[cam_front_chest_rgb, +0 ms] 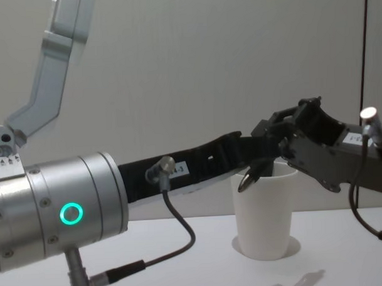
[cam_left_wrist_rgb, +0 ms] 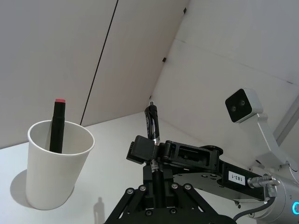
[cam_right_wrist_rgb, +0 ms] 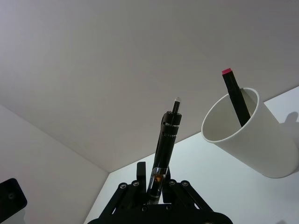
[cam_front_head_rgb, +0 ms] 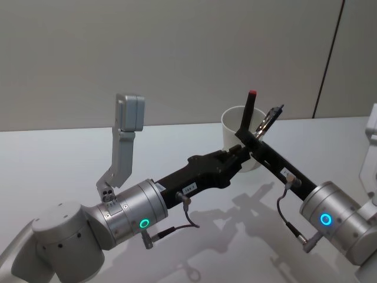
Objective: Place the pen into the pen holder.
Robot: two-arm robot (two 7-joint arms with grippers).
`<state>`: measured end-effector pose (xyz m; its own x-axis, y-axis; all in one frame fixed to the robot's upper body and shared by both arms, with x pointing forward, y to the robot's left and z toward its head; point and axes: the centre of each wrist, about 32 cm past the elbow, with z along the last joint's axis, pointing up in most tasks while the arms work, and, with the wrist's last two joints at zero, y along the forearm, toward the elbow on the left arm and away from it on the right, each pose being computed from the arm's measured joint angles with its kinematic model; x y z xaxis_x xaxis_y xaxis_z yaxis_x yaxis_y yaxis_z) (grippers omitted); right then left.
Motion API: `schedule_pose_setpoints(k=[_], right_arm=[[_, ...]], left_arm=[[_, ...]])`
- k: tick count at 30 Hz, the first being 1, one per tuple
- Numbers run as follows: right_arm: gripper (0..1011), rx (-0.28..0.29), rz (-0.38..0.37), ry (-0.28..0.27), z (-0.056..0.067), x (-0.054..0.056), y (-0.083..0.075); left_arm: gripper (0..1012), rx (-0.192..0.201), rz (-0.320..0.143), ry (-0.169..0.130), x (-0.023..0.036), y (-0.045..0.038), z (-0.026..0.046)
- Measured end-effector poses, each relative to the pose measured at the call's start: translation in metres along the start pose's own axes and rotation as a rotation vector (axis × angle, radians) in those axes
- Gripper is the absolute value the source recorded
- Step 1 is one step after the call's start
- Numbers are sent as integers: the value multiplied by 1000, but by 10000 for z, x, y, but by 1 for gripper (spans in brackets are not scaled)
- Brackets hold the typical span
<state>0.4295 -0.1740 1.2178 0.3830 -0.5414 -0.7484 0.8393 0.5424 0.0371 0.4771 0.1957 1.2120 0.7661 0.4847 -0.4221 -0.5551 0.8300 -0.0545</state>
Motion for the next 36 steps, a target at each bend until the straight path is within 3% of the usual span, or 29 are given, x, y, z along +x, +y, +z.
schedule_pose_setpoints(k=[9,13,17,18,21,27,36], right_arm=[[163,14,3,42,11,-4,0],[161,31,7,74,36,-9,0],[161,46,18,103,66,-32,11],[161,47,19,106,69,-35,12],[160,52,24,112,84,-48,22],[161,61,35,120,119,-84,51],[160,70,41,119,137,-113,74]], left_arm=[[134,-2,-1,0,0,0,2],[263,-3,-1,0,1,1,4],[320,-3,-1,0,1,1,3],[407,-3,-1,0,1,1,3],[464,-3,-1,0,1,1,3],[706,-3,-1,0,0,0,1],[937,-2,-1,0,0,0,0]])
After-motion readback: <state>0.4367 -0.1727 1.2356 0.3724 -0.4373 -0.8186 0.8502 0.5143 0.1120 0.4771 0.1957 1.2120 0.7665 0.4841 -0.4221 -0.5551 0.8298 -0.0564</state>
